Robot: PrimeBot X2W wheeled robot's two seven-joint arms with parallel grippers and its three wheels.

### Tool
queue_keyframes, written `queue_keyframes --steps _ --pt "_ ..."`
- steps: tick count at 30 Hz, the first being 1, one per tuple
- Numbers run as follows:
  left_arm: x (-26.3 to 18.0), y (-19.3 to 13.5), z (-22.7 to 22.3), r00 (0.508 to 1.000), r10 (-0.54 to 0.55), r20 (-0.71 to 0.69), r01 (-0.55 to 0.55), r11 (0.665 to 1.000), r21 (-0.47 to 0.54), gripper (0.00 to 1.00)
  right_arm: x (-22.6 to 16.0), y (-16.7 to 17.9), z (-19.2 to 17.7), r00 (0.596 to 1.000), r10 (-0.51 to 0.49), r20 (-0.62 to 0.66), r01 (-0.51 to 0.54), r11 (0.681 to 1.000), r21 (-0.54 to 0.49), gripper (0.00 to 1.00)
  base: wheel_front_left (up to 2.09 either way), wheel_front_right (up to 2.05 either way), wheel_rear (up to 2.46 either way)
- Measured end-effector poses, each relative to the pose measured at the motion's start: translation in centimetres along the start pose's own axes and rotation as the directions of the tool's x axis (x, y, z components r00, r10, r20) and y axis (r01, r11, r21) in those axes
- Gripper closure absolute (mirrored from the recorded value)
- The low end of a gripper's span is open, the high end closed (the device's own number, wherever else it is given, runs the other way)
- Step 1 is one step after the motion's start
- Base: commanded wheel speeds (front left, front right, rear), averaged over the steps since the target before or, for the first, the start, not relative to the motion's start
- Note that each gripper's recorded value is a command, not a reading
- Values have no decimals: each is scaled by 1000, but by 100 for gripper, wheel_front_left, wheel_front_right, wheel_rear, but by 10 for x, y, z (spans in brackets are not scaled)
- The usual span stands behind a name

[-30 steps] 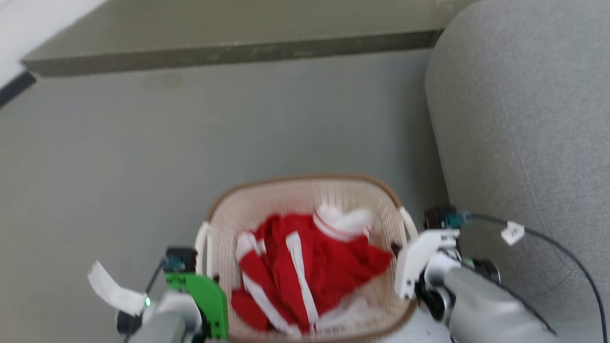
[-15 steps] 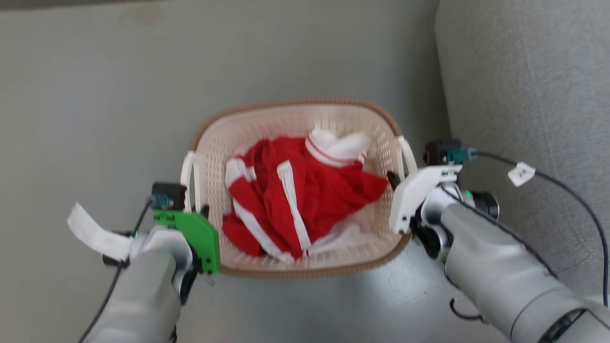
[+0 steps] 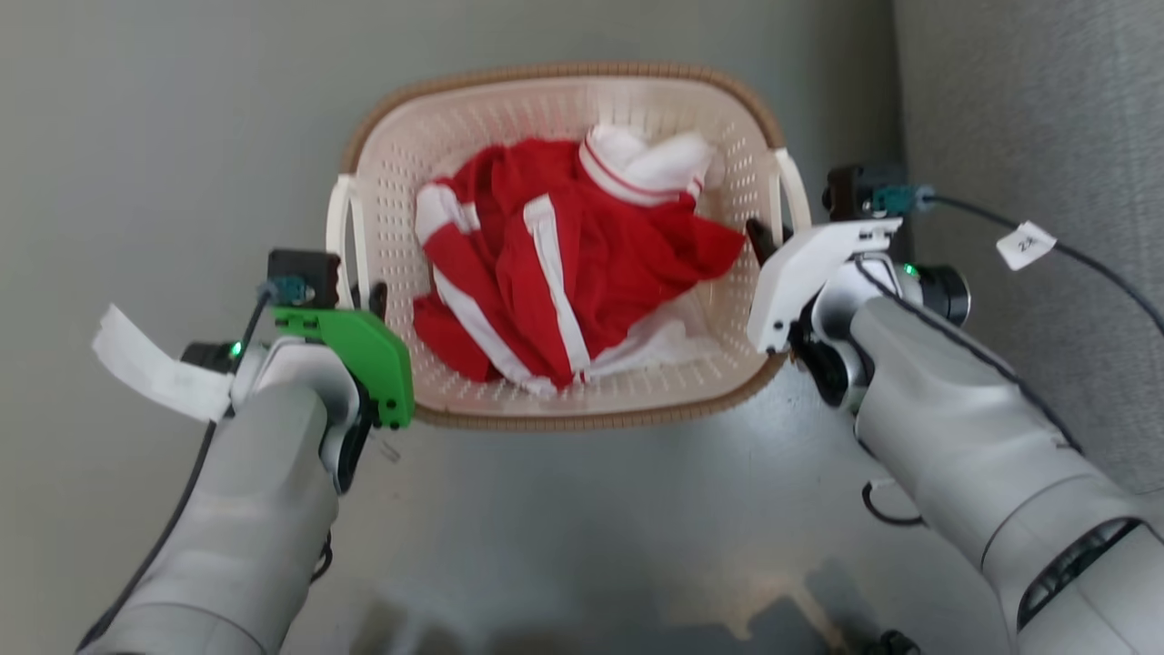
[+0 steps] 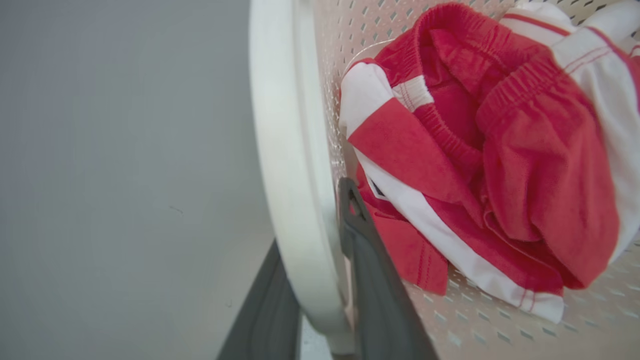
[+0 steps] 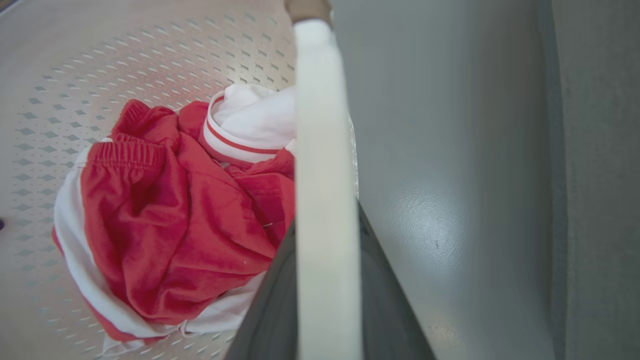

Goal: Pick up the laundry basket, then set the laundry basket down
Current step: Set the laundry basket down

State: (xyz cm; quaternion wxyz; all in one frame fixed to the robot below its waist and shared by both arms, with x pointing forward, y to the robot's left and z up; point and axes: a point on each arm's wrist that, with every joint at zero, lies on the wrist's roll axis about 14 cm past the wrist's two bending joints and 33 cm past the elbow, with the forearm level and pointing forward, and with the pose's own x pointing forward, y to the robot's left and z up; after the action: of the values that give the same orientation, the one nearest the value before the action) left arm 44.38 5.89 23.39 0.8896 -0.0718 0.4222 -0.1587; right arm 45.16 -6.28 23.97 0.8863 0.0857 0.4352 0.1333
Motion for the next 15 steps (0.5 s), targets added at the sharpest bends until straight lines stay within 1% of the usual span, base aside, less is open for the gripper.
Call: queue_keyframes --steps 11,15 --pt "33 16 -6 1000 20 -2 -20 1000 -8 100 37 -8 -7 1000 9 -23 -9 1000 11 100 0 0 0" --pt "52 22 -10 1000 20 -5 -20 1000 0 100 56 -14 -10 1000 7 -27 -7 1000 16 100 0 0 0"
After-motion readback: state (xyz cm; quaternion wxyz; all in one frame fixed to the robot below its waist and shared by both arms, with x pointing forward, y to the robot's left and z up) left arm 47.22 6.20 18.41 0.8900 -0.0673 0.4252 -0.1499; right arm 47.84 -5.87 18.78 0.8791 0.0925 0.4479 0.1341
